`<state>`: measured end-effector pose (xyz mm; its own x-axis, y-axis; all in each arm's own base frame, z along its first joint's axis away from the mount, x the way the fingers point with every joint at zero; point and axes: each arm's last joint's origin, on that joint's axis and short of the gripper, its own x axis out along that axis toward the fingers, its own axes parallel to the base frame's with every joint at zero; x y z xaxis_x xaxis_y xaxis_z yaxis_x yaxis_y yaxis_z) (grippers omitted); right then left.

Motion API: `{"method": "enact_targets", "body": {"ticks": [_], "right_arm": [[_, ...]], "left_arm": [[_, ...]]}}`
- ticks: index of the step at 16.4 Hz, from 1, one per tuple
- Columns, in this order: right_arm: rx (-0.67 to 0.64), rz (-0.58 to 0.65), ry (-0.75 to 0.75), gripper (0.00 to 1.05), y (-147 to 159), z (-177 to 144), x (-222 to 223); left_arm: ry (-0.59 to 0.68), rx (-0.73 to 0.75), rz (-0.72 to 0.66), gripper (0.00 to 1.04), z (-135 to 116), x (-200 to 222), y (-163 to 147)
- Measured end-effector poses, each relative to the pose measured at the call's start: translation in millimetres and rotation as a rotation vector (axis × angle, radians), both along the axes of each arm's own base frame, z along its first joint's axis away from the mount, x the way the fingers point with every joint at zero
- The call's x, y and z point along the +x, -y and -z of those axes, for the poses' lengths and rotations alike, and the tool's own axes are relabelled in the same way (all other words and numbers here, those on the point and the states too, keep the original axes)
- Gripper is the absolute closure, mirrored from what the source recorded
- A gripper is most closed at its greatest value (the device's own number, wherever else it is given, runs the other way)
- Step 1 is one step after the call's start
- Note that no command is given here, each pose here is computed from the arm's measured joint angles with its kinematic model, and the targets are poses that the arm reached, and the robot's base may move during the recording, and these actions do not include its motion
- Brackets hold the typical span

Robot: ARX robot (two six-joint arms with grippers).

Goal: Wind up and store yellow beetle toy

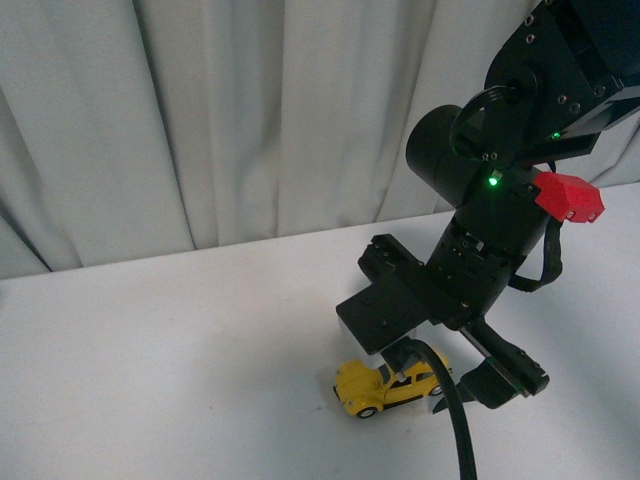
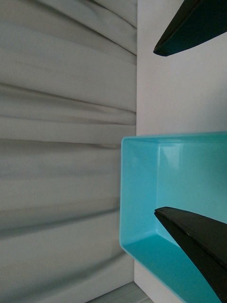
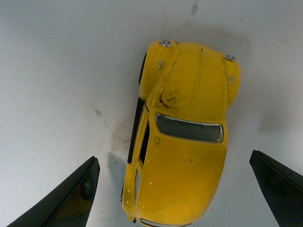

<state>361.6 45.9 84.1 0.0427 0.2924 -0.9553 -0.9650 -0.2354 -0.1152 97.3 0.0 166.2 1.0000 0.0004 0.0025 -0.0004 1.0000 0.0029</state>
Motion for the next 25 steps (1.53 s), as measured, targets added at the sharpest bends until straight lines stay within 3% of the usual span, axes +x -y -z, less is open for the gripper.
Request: {"method": "enact_targets", "body": {"ticks": [4,8,9,10,25], "right_arm": [[0.006,0.024,-0.015,0.08,-15.0,-0.7,-1.0],[-0.006,0.099,-0.036,0.46,-13.9,1.8,-2.7],[-0.012,0.105,-0.041,0.6,-13.1,3.2,-4.9],[-0.011,0.11,-0.04,0.63,-11.1,3.7,-5.4],[0.065,0.111,0.039,0.63,33.0,15.6,-19.8]], "left_arm": [[0.0,0.0,0.0,0.07,0.0,0.0,0.0],[0.0,0.0,0.0,0.07,0.0,0.0,0.0],[0.0,0.0,0.0,0.07,0.0,0.0,0.0],[0.0,0.0,0.0,0.07,0.0,0.0,0.0],[0.0,0.0,0.0,0.07,0.0,0.0,0.0]]}}
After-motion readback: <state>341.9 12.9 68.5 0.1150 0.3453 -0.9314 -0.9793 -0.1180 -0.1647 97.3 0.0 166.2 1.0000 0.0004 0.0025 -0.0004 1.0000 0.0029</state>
